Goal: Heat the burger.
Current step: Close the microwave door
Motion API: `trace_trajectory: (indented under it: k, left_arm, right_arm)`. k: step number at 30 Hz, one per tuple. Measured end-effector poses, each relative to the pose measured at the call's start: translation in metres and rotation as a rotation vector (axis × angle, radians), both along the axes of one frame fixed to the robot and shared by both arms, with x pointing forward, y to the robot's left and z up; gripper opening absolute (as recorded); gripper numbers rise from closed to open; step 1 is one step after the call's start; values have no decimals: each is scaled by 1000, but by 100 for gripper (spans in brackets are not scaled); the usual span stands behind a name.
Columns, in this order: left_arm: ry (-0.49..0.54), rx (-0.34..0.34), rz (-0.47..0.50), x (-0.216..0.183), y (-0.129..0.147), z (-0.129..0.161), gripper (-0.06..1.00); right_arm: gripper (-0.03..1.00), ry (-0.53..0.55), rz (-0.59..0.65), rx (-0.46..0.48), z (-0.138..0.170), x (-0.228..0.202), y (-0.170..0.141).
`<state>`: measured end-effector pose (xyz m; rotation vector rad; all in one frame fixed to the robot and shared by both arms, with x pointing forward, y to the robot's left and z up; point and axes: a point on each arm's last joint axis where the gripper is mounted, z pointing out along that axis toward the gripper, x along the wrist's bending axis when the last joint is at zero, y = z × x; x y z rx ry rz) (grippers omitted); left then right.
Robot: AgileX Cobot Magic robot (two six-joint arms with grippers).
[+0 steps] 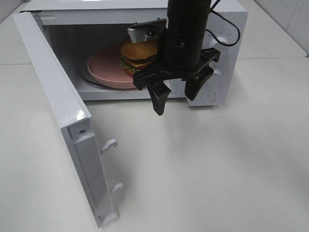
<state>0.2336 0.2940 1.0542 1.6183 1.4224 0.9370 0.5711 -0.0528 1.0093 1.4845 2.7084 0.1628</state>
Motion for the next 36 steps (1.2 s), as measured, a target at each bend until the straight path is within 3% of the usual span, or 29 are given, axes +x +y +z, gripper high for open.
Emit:
trace_trajectory:
  k: [6,8,9,11,23,36]
  left_arm:
    - [0,0,0,0,0,0,0]
    - [0,0,0,0,0,0,0]
    - [0,0,0,0,0,0,0]
    - [0,0,0,0,0,0,0]
    - [0,0,0,0,0,0,0]
    - [0,0,0,0,0,0,0]
  right_arm:
    - [73,27,-64,-10,0,0,-28]
    - [73,39,-159,-17,2,10,-65]
    - [73,39,-159,-17,2,10,-65]
    - [73,40,-237,-22,6,13,-95]
    - [73,-46,-446,-32,46,-18,-188]
    - [73,-143,-524,11,69,-113,-215]
